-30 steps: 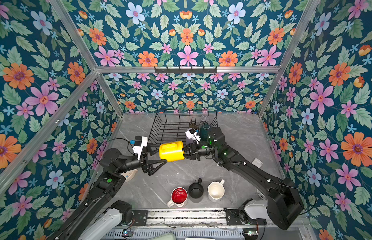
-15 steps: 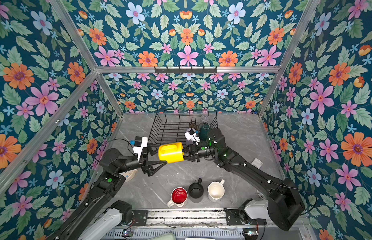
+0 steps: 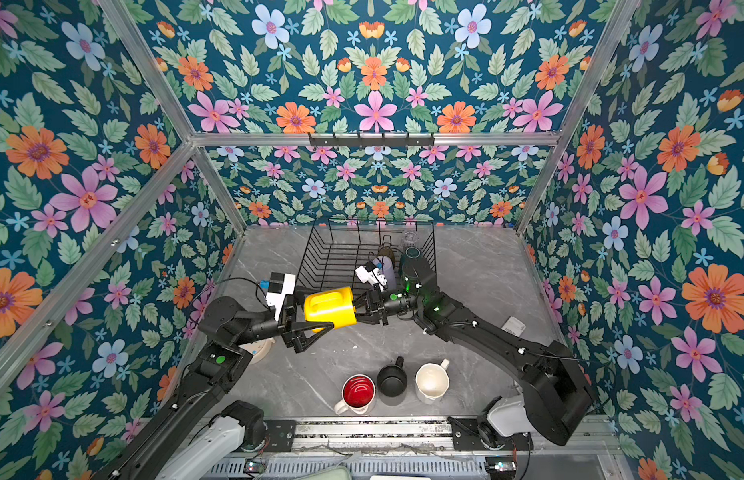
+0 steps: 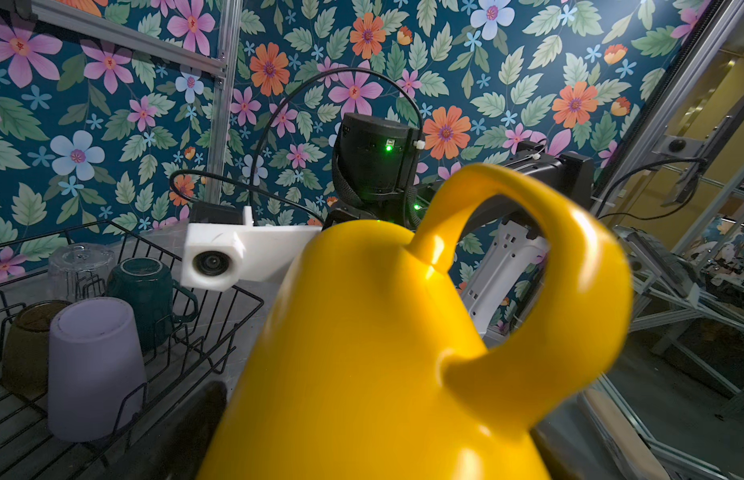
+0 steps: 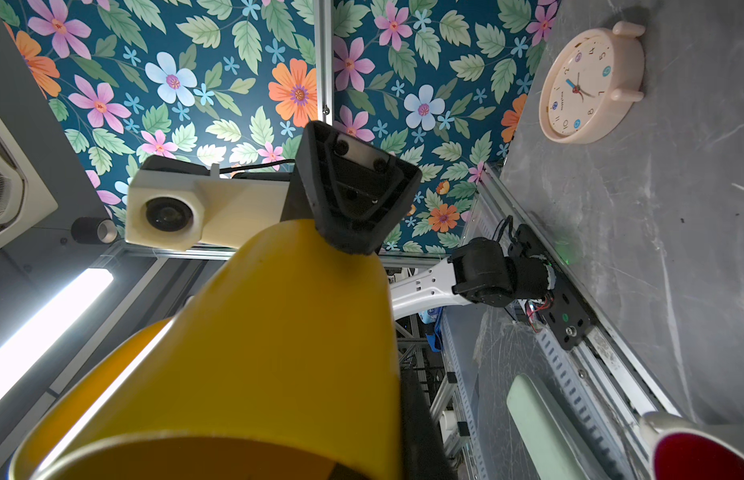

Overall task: Load the cups into the dish rack
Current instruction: 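Close the left gripper on the yellow mug's base while the right holds it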

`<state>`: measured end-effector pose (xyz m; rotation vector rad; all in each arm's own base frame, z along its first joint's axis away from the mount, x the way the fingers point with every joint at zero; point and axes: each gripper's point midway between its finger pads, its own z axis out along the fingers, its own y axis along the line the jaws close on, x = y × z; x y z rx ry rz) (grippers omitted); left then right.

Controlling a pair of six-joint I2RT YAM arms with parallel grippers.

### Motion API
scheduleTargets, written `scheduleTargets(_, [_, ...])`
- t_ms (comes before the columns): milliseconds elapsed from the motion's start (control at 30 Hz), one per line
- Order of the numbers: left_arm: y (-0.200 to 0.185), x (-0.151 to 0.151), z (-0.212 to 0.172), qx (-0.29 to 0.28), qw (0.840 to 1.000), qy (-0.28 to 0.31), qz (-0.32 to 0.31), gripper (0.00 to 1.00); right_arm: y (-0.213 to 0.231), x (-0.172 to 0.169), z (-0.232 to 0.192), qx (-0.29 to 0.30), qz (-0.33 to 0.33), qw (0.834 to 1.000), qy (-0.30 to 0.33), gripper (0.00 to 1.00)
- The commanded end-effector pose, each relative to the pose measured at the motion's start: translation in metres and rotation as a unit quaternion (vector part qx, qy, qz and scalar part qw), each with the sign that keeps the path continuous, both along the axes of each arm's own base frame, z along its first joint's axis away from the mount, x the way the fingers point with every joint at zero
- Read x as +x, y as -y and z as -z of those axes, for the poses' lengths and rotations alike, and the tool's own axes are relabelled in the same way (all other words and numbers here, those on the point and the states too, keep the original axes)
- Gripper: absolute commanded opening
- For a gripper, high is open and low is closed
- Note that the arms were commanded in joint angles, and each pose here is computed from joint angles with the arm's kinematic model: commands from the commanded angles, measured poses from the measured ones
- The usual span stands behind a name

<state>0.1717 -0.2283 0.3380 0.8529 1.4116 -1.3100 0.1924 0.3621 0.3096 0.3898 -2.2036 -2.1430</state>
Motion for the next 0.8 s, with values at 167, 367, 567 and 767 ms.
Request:
scheduleTargets(167, [0.001, -0.007, -0.004, -0.004, 1.0, 0.013, 0.019, 0.96, -0.009, -0.005, -0.019, 0.043, -0.029, 0.998, 0.022, 0.0])
scheduleTargets(367, [0.001, -0.008, -0.003, -0.003, 1.0, 0.014, 0.021, 0.94, -0.013, -0.005, -0.015, 0.041, -0.036, 0.998, 0.012, 0.0])
scheduleTargets(567, [0.001, -0.007, -0.004, -0.003, 1.0, 0.014, 0.021, 0.88, -0.018, -0.008, -0.011, 0.039, -0.043, 0.998, 0.006, 0.0])
scheduleTargets(767, [0.002, -0.007, -0.003, -0.001, 1.0, 0.008, 0.026, 0.79, -0.021, -0.01, -0.008, 0.04, -0.047, 0.998, 0.0, 0.0])
